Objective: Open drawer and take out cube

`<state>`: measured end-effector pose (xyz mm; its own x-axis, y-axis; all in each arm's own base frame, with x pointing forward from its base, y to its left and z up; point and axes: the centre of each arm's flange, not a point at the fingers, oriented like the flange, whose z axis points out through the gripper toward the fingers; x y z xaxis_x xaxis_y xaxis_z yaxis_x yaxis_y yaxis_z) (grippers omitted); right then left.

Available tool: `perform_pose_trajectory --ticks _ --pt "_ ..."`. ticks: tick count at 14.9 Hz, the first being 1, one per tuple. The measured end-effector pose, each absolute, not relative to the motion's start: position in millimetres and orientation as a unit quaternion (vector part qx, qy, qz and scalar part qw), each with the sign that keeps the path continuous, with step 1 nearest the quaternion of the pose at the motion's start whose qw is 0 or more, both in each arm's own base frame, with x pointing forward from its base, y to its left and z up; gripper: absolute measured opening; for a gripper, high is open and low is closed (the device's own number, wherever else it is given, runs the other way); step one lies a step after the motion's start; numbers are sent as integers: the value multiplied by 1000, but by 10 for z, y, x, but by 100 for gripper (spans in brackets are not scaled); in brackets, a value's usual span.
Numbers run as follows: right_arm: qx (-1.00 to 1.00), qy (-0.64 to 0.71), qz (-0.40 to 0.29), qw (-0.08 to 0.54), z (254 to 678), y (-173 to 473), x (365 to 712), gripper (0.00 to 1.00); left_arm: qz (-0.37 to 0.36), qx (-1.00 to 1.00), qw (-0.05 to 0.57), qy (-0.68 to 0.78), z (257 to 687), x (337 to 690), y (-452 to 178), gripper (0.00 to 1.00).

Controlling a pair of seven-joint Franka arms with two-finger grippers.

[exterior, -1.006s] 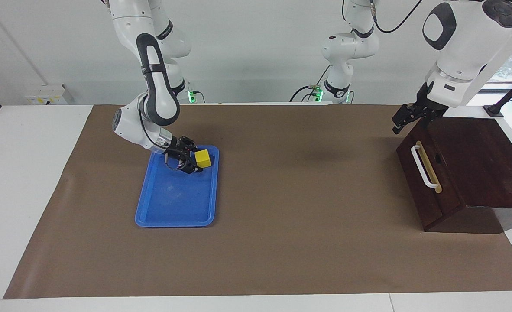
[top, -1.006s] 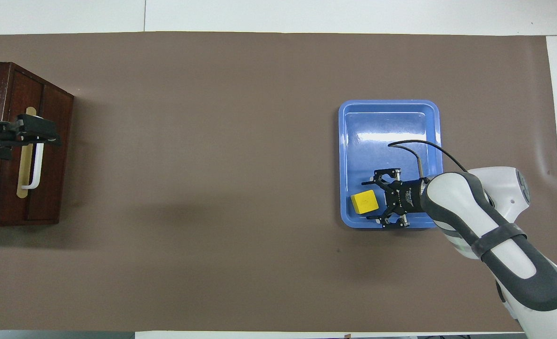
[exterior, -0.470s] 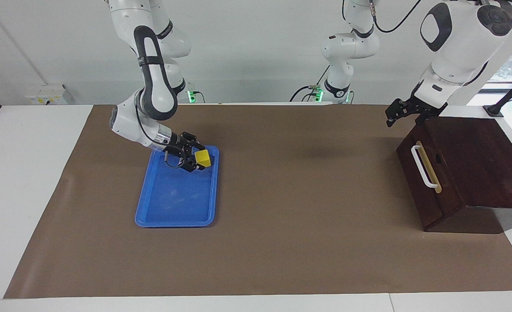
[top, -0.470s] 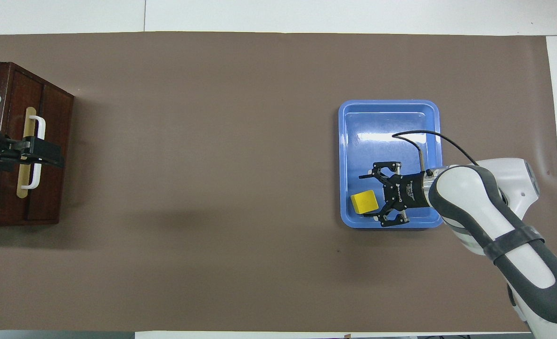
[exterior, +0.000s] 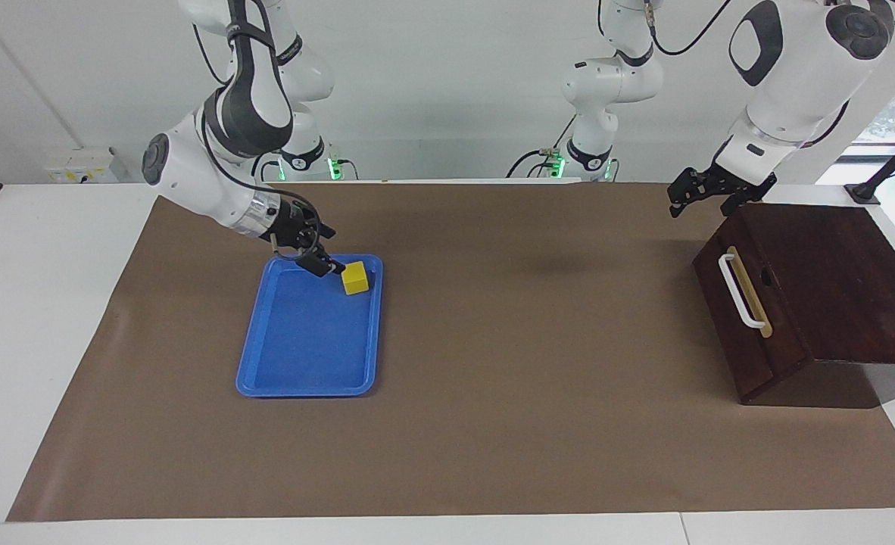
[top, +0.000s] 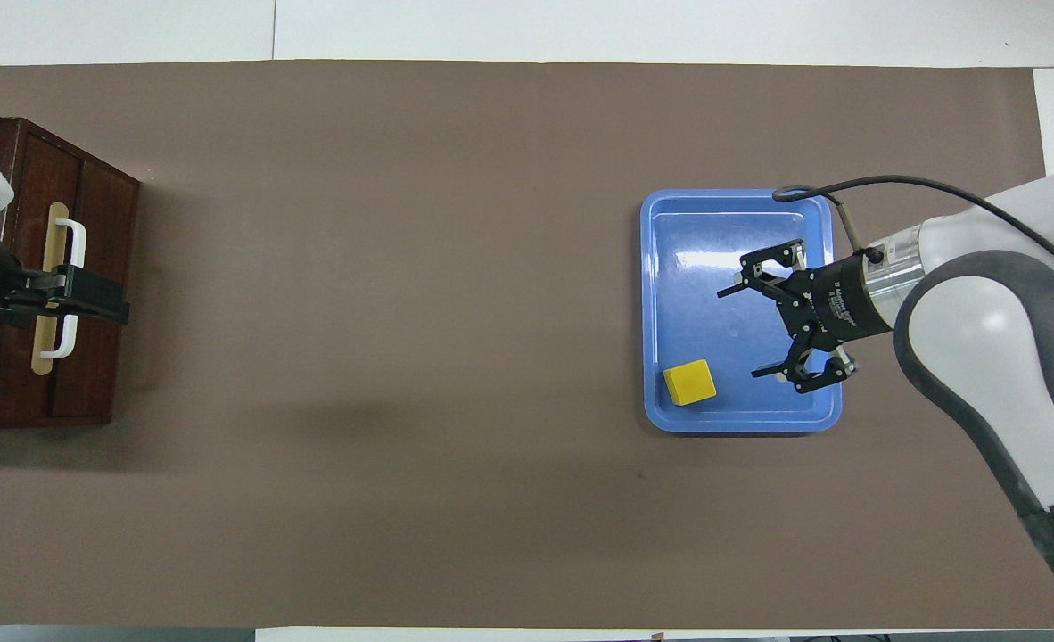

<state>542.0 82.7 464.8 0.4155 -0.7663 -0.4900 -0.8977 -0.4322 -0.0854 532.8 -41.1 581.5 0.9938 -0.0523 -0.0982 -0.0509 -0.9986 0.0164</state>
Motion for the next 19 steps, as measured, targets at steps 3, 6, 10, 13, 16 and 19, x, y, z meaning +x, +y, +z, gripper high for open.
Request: perform_pose_trajectory --ticks 3,6,10,13,16,19 --pt "-901 386 144 132 5095 739 5477 100 -49 998 7 -26 5816 5329 -411 100" --pt "-964 231 98 87 5419 593 5494 100 -48 998 7 -26 5817 5331 -411 100" --pt "-998 39 45 24 5737 268 5511 100 -48 998 7 -27 5817 5331 -414 100" --pt "-999 -39 28 -2 6062 114 5474 100 -48 998 7 -32 5818 5327 -462 100" --pt "-997 -72 35 -3 6412 -115 5369 100 -48 998 7 -34 5818 5325 -480 100" --pt "-996 -74 51 -1 6472 -194 5309 100 -48 998 7 -34 5818 5325 -478 100"
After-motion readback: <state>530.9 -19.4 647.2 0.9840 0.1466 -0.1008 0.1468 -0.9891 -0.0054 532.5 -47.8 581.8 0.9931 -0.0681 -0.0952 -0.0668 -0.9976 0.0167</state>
